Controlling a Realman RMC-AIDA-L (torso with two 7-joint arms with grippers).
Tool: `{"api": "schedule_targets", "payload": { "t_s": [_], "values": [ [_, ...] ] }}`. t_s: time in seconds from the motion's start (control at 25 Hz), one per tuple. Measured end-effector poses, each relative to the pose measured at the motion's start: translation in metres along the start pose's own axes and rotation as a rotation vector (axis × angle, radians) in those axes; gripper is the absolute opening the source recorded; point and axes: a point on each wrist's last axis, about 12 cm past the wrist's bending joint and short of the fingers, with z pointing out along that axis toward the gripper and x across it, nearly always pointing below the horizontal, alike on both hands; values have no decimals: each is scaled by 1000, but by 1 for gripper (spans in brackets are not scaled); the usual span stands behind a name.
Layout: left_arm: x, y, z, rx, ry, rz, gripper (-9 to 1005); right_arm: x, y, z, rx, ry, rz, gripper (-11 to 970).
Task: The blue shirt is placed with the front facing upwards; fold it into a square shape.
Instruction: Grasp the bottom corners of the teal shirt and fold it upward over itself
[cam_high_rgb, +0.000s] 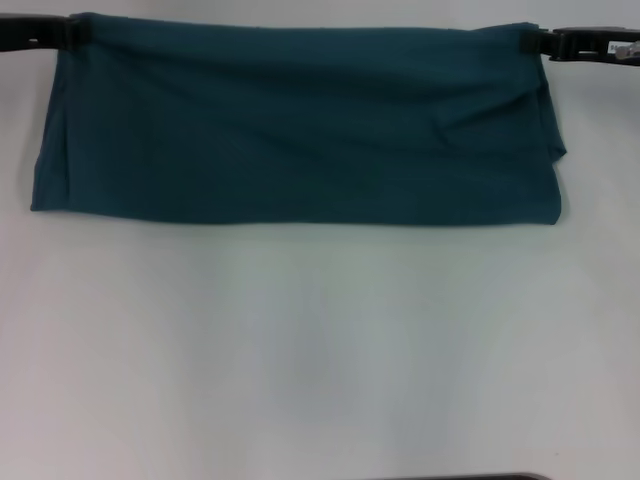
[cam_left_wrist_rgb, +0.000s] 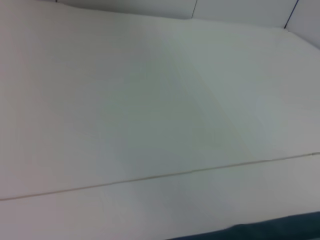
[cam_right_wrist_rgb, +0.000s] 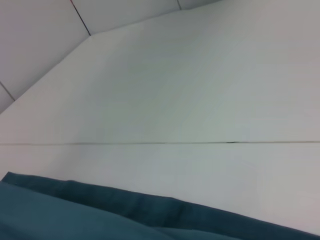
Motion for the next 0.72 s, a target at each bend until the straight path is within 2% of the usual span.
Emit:
{"api": "schedule_targets", "payload": {
  "t_s": [0.36,0.48,0.68,0.72],
  "values": [
    [15,-9,15,-68,-18,-22,8,7,4,19,61,7,-6,115],
    [17,-6,17,-111,-34,-36,113,7,2,24,115,-7,-6,116],
    [19,3,14,-192,-99,-93,218,6,-6,25,213,-37,8,117],
    [19,5,12,-204,-110,-101,240,6,-7,24,222,-43,10,161]
  ]
}}
